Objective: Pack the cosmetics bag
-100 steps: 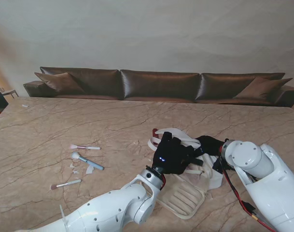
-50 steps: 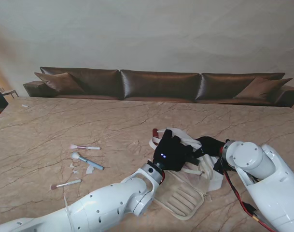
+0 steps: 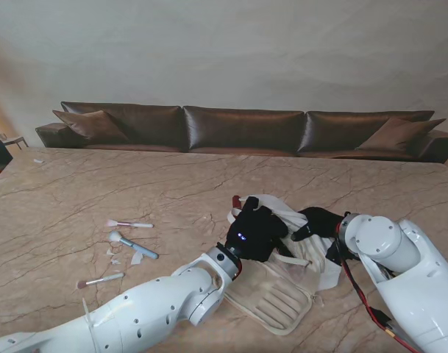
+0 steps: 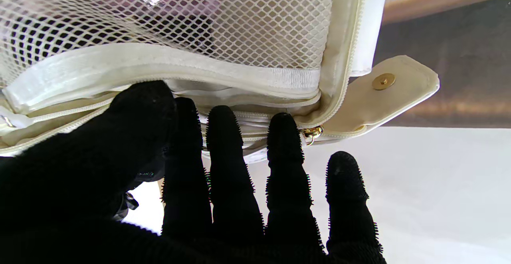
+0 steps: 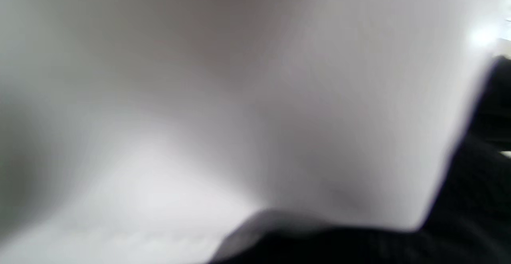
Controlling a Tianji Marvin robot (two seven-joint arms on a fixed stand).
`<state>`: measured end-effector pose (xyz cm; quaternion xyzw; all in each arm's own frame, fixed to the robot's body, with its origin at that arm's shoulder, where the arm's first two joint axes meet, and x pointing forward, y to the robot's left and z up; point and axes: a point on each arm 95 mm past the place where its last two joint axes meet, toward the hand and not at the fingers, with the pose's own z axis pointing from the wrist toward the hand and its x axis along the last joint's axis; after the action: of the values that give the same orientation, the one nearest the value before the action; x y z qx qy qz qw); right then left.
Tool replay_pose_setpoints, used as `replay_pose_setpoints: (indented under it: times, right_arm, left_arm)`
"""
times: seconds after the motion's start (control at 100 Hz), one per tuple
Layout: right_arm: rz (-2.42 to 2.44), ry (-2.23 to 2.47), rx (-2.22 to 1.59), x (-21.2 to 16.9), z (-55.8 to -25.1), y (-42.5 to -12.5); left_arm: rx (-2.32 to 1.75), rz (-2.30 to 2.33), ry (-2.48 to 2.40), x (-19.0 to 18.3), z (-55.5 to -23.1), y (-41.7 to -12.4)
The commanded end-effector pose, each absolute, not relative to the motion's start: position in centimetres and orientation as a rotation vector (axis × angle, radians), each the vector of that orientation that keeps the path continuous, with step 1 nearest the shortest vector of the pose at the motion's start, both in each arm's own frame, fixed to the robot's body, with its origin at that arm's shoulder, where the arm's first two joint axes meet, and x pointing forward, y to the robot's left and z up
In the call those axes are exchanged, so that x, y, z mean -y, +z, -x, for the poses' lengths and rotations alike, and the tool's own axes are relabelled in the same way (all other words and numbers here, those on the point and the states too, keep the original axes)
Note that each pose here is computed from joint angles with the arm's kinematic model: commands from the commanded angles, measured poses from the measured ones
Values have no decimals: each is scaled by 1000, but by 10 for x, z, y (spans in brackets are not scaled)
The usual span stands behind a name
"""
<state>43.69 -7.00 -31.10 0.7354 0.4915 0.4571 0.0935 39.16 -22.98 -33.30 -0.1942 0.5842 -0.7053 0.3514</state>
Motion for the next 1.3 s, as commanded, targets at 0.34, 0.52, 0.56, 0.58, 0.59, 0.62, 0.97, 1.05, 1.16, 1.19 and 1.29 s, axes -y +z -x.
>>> replay_pose_setpoints:
  times: [0.34, 0.52, 0.56, 0.58, 0.59, 0.62, 0.97, 1.05, 1.16, 1.19, 1.29]
  right_arm:
    - [-2155, 1367, -1455, 71, -433, -303]
    - [-2143, 1362, -1441, 76, -430, -298]
    - [-2140, 1358, -1437, 78, -430, -297]
    - [-2139, 1356, -1436, 78, -430, -297]
    - [-2138, 1355, -1435, 79, -429, -297]
    - [-2136, 1352, -1434, 80, -429, -297]
    - [-2131, 1334, -1418, 85, -426, -295]
    - [-2128, 1330, -1419, 86, -425, -294]
    - [-2125, 1330, -1416, 87, -424, -293]
    - [-2125, 1329, -1416, 87, -424, -293]
    - [-2128, 1328, -1415, 87, -424, -293]
  left_arm:
    - [-1451, 569, -1833, 215, -392, -326]
    - [-1400, 646, -1774, 195, -406, -320]
    - [-1398, 671, -1748, 189, -411, -318]
    - [-1399, 684, -1731, 186, -413, -316]
    - [-1400, 689, -1723, 185, -414, -316]
    - [-1399, 705, -1699, 181, -418, -315]
    - [-1420, 1017, -1470, 164, -459, -324]
    - [-1432, 1052, -1450, 166, -464, -329]
    - [-1492, 1055, -1435, 169, -471, -336]
    - [-1511, 1052, -1433, 171, -473, -338]
    - [-1584, 1062, -1418, 175, -478, -345]
